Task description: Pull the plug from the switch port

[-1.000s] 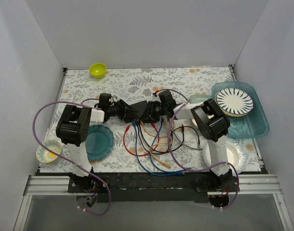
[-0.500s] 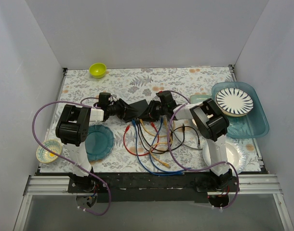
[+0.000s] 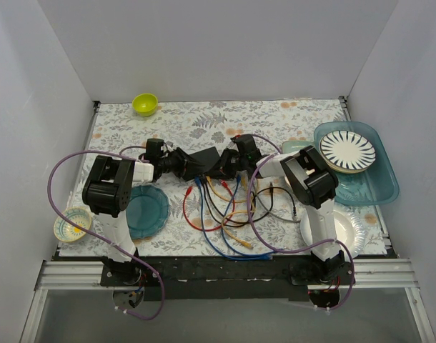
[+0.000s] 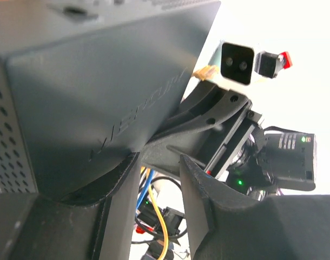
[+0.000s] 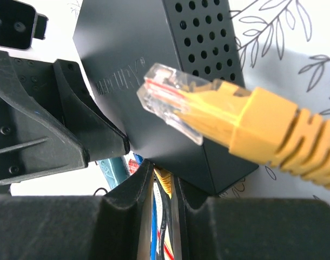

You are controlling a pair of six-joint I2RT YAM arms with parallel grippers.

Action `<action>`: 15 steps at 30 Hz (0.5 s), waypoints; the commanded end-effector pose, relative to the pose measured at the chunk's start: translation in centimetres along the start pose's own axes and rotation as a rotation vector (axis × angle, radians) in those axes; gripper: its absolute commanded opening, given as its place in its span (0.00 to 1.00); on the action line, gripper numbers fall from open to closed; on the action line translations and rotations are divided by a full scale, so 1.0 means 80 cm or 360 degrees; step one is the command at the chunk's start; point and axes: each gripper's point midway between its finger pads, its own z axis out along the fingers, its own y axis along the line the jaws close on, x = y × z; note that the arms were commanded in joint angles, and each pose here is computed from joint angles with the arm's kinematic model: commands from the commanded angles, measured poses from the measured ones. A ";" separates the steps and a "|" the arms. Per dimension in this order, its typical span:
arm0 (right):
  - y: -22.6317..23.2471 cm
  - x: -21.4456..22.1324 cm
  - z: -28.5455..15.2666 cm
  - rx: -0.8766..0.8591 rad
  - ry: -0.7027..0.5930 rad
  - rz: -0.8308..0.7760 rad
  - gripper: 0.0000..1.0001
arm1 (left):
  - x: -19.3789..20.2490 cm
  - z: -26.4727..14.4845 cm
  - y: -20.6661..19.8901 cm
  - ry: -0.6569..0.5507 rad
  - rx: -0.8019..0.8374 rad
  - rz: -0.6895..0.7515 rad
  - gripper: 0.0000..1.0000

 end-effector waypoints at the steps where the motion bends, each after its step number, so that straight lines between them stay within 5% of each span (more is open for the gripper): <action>1: -0.024 -0.004 0.008 0.0036 -0.0024 -0.0049 0.01 | 0.015 -0.012 0.010 0.0003 -0.0030 -0.0059 0.36; 15: -0.064 0.054 -0.020 0.0107 0.0210 -0.0209 0.01 | 0.011 0.009 0.043 0.0008 -0.0158 -0.0122 0.35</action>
